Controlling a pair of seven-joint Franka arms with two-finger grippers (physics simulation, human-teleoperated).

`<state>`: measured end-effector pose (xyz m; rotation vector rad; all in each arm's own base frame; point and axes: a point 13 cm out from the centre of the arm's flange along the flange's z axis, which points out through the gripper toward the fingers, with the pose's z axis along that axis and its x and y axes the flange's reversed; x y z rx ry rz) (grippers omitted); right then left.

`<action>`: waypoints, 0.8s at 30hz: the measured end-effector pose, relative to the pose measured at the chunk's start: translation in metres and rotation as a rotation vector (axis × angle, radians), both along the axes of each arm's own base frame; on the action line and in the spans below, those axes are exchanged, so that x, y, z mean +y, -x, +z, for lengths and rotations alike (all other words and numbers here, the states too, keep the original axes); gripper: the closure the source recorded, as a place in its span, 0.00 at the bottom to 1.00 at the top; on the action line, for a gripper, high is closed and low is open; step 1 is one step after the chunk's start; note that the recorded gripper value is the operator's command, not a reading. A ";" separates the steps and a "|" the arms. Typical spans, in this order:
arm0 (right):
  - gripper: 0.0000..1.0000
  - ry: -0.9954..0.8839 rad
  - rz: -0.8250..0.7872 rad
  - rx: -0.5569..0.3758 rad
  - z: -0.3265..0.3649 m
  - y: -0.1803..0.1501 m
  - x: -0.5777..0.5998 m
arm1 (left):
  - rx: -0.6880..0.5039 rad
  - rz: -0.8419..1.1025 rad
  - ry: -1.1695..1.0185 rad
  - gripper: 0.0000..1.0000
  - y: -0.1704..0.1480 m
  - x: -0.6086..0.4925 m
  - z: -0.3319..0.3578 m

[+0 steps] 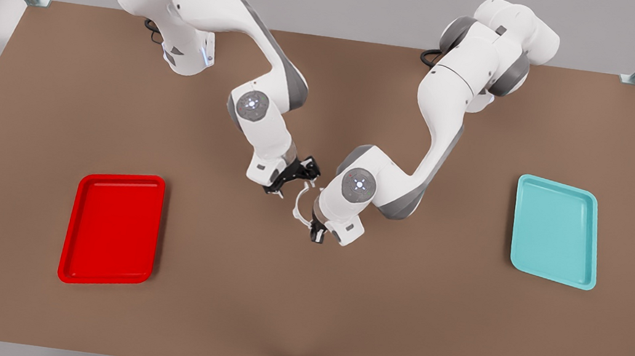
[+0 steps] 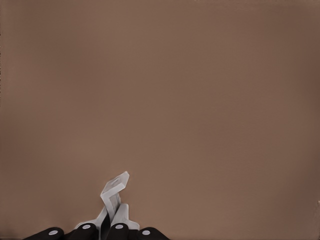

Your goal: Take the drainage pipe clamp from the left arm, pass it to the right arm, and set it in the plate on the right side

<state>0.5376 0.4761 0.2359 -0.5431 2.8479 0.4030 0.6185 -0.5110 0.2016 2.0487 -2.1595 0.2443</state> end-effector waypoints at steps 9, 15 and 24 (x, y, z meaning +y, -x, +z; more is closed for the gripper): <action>0.00 0.015 -0.013 0.015 -0.038 -0.006 0.003 | 0.035 0.111 -0.004 0.79 0.006 -0.004 0.004; 0.00 0.037 -0.016 0.030 -0.072 -0.005 0.002 | 0.052 0.163 -0.007 0.79 0.008 -0.004 0.003; 0.66 0.016 -0.017 0.001 -0.073 -0.016 0.010 | 0.056 0.211 -0.012 0.79 0.008 -0.006 0.002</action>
